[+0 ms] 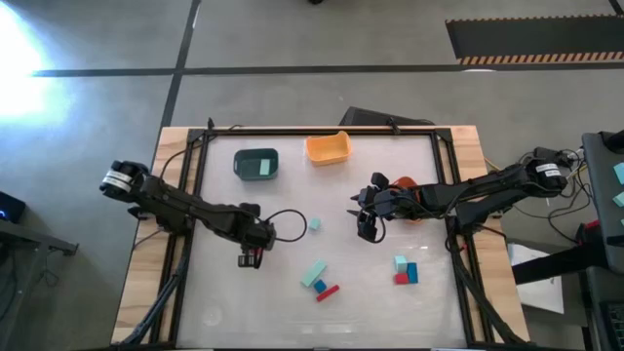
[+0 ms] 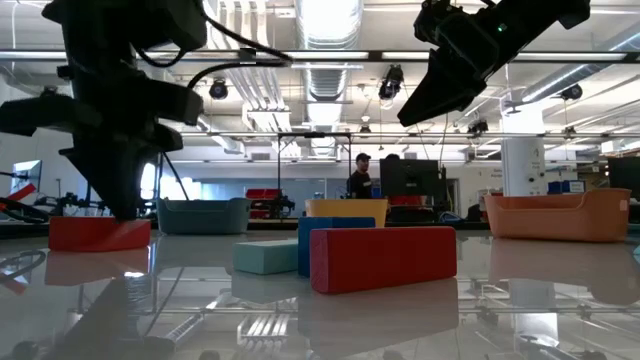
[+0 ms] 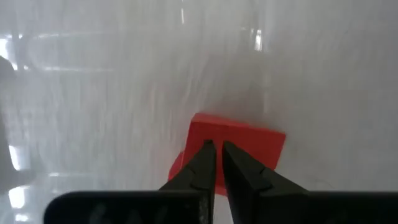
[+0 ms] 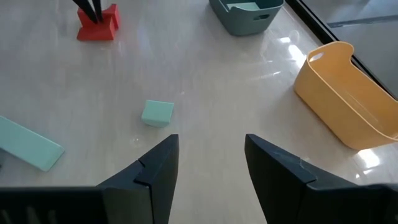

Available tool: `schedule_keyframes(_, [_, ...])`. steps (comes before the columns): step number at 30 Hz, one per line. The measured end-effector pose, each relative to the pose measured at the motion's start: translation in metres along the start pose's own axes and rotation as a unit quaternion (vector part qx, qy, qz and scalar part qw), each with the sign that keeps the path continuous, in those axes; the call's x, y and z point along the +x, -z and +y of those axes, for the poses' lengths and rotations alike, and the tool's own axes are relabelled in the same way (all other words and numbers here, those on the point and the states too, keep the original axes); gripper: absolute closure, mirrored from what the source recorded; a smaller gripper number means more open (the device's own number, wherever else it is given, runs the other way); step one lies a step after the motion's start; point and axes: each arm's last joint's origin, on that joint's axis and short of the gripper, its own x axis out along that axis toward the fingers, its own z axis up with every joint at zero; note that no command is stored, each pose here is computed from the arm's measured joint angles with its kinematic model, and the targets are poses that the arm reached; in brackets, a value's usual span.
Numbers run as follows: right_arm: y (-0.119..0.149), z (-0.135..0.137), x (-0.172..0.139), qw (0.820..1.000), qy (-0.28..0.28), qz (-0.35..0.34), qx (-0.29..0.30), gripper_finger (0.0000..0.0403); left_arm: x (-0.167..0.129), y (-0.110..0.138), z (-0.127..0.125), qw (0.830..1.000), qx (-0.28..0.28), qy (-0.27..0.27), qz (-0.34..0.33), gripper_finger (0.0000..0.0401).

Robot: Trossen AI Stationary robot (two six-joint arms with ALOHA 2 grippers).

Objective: Sort & place blocks by color
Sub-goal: Put the orange block into the yellow bin

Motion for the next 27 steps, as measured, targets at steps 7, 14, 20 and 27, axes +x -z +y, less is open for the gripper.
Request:
schedule_keyframes(7, [0.000,0.000,0.000,1.000,0.000,-0.001,0.004,0.0227,0.012,-0.003,0.003,0.999,-0.006,-0.045,-0.029,0.0389])
schedule_keyframes(14, [-0.002,0.000,0.000,1.000,-0.002,-0.012,0.008,0.0227,0.004,-0.012,0.006,0.994,-0.020,-0.069,-0.078,0.0389])
schedule_keyframes(20, [-0.003,0.001,0.000,1.000,-0.003,-0.014,0.021,0.0227,-0.001,-0.011,0.011,0.986,-0.127,-0.059,-0.091,0.0378])
schedule_keyframes(27, [-0.003,0.001,0.000,1.000,-0.003,-0.014,0.025,0.0227,0.000,-0.011,0.012,0.959,-0.262,-0.045,-0.102,0.0294])
